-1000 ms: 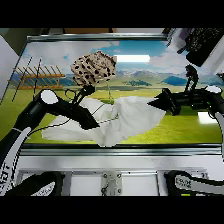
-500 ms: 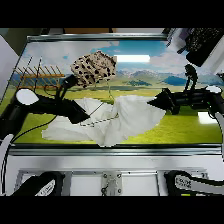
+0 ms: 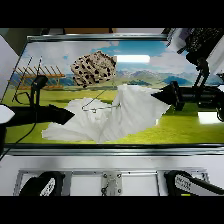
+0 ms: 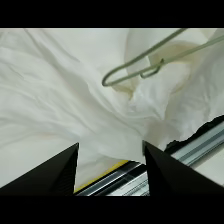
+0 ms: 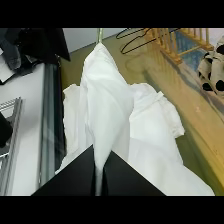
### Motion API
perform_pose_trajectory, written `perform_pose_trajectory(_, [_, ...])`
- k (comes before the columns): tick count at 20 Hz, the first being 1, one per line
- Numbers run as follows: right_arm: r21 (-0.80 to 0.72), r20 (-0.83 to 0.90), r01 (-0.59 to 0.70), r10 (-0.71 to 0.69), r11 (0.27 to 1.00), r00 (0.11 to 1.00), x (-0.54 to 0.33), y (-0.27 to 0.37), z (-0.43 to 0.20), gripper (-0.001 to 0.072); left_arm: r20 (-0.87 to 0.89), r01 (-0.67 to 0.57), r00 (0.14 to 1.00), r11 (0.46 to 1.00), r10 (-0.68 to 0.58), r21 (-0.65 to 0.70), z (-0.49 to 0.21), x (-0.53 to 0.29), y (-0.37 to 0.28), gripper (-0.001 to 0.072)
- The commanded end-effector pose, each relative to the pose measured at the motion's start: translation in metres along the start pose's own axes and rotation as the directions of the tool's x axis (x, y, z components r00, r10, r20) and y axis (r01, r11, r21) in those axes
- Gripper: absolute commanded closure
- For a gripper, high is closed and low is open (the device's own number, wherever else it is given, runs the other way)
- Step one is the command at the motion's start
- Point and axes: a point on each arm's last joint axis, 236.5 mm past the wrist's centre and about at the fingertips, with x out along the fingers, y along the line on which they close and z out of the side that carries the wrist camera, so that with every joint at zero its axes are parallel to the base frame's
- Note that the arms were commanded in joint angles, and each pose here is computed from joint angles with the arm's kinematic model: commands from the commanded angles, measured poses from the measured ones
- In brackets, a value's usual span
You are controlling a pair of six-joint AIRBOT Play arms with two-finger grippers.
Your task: Fold the clothes and pants, and hang the long-sleeved shirts on hangers.
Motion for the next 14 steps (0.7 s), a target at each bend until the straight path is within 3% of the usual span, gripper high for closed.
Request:
perform_pose_trajectory(1, [-0.012, 0.008, 0.045, -0.045, 0.999, 0.999, -0.002, -0.003, 0.008, 0.0707, 0.024, 0.014, 1.0, 0.991, -0.011, -0.131, -0.019, 0.024, -0.024, 0.0295])
perform_pose_trajectory(3, [-0.012, 0.009, 0.063, -0.063, 0.998, 0.998, -0.002, -0.007, 0.008, 0.0708, 0.063, 0.06, 0.997, 0.989, -0.052, -0.134, -0.013, 0.038, -0.054, 0.0399])
perform_pose_trajectory(6, [-0.012, 0.009, 0.065, -0.065, 0.998, 0.998, -0.002, -0.008, 0.008, 0.0707, 0.055, 0.075, 0.996, 0.989, -0.068, -0.127, -0.009, 0.061, -0.092, 0.0399])
perform_pose_trajectory(10, [-0.012, 0.009, 0.065, -0.065, 0.998, 0.998, -0.002, -0.008, 0.008, 0.0707, -0.02, -0.018, 1.0, 1.0, 0.018, -0.021, -0.004, 0.095, -0.131, 0.0395])
perform_pose_trajectory(14, [-0.012, 0.009, 0.064, -0.064, 0.998, 0.998, -0.002, -0.008, 0.008, 0.0706, -0.062, -0.01, 0.998, 0.998, 0.006, -0.058, 0.002, 0.122, -0.171, 0.0395])
